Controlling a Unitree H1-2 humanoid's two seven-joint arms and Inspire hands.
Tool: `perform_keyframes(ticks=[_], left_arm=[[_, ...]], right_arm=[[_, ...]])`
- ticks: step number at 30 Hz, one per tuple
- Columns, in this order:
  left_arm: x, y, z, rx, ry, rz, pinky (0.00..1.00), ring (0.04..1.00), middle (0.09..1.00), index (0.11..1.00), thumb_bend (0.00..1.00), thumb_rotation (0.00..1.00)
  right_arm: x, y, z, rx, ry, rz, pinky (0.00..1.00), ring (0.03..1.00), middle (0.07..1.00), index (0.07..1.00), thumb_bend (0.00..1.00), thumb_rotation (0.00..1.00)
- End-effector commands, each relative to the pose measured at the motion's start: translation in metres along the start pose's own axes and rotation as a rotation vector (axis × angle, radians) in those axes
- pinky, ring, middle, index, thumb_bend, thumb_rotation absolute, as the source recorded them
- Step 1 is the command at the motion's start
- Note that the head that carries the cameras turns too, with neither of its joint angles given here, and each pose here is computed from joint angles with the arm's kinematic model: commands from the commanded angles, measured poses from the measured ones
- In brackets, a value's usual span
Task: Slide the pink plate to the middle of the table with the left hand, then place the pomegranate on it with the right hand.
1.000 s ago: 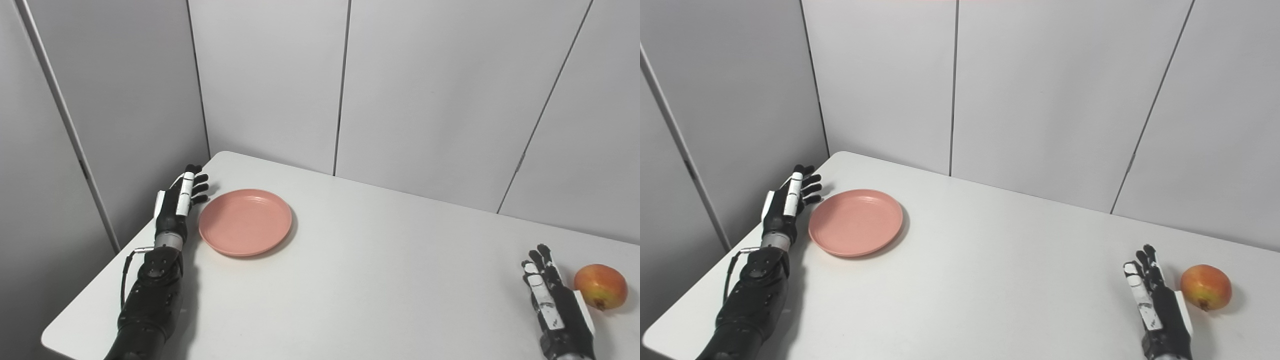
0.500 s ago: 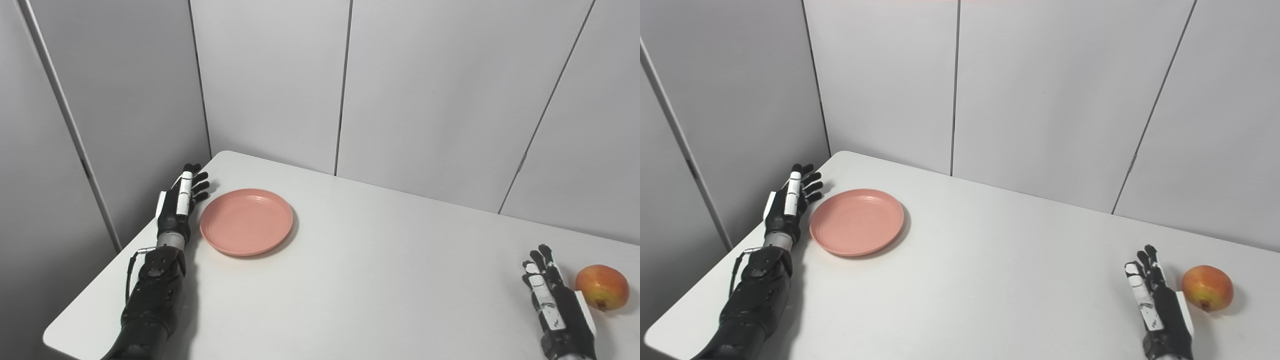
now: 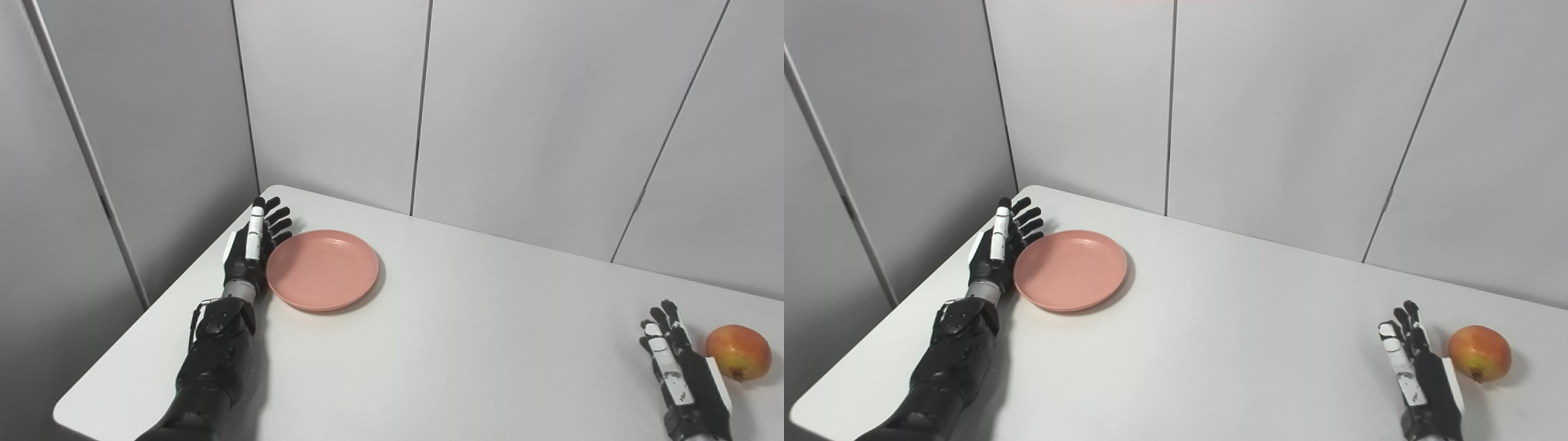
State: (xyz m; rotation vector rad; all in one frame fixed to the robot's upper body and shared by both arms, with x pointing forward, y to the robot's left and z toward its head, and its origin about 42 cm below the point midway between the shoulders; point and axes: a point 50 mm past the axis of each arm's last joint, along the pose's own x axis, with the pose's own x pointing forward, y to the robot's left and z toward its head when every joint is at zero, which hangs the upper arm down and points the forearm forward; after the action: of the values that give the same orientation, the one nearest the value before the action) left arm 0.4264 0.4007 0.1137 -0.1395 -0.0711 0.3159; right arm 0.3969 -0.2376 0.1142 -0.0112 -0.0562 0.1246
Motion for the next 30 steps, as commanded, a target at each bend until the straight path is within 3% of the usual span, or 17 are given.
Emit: perform_keyframes(ticks=[1, 15, 30], left_arm=[[0.012, -0.009, 0.015, -0.008, -0.033, -0.037, 0.80, 0.838, 0.844, 0.839, 0.64, 1.00], [0.006, -0.035, 0.015, -0.022, -0.013, -0.124, 0.83, 0.846, 0.848, 0.847, 0.64, 1.00], [-0.007, -0.087, 0.008, -0.031, 0.018, -0.240, 0.86, 0.882, 0.881, 0.873, 0.61, 1.00]], right_arm=[[0.011, -0.002, 0.023, -0.010, -0.106, 0.004, 0.96, 0.956, 0.975, 1.000, 0.49, 0.76], [0.011, -0.001, 0.023, -0.006, -0.103, 0.001, 0.96, 0.955, 0.974, 0.998, 0.50, 0.76], [0.010, 0.001, 0.025, -0.025, -0.108, 0.003, 0.96, 0.947, 0.968, 0.993, 0.49, 0.77]])
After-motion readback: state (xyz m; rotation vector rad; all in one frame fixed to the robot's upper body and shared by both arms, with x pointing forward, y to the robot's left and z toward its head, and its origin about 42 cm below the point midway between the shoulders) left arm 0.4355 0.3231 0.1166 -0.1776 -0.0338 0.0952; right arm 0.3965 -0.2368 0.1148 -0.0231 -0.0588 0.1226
